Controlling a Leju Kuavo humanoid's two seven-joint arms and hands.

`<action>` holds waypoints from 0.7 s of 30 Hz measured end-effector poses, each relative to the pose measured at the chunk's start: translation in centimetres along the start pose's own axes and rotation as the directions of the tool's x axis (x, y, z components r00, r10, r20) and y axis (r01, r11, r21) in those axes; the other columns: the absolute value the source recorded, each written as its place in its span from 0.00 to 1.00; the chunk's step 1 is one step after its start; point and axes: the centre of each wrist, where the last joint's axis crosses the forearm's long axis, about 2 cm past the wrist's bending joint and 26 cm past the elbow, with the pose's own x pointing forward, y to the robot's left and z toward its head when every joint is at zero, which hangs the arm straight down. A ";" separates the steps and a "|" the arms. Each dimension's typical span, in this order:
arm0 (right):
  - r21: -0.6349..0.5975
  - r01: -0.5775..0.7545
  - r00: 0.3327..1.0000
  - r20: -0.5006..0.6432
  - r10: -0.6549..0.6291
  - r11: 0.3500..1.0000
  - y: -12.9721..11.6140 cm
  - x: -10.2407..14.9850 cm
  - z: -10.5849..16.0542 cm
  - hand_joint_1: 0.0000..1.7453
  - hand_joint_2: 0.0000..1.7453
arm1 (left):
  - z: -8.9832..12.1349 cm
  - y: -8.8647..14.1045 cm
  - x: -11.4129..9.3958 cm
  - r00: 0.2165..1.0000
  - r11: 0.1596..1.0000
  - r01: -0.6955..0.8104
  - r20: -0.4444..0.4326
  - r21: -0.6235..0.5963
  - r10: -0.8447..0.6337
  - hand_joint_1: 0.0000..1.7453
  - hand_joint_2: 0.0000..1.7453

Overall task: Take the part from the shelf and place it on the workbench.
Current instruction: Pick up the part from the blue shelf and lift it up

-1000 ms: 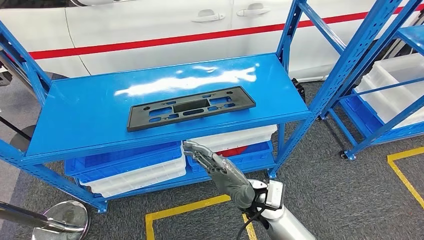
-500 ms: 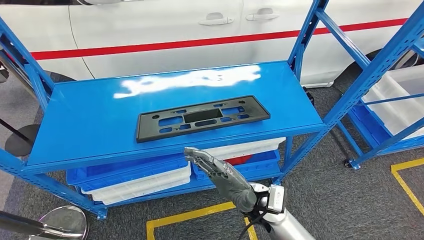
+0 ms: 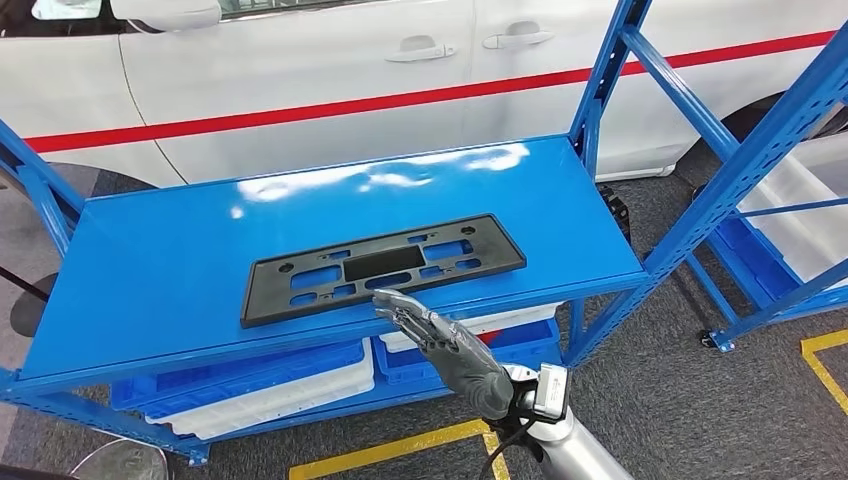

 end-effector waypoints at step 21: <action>-0.090 -0.469 0.851 -0.312 0.422 0.879 -3.1 -2.4 0.1 0.00 1.00 | 0.1 0.2 -0.3 0.974 0.991 0.113 -0.204 0.072 -0.096 0.00 0.00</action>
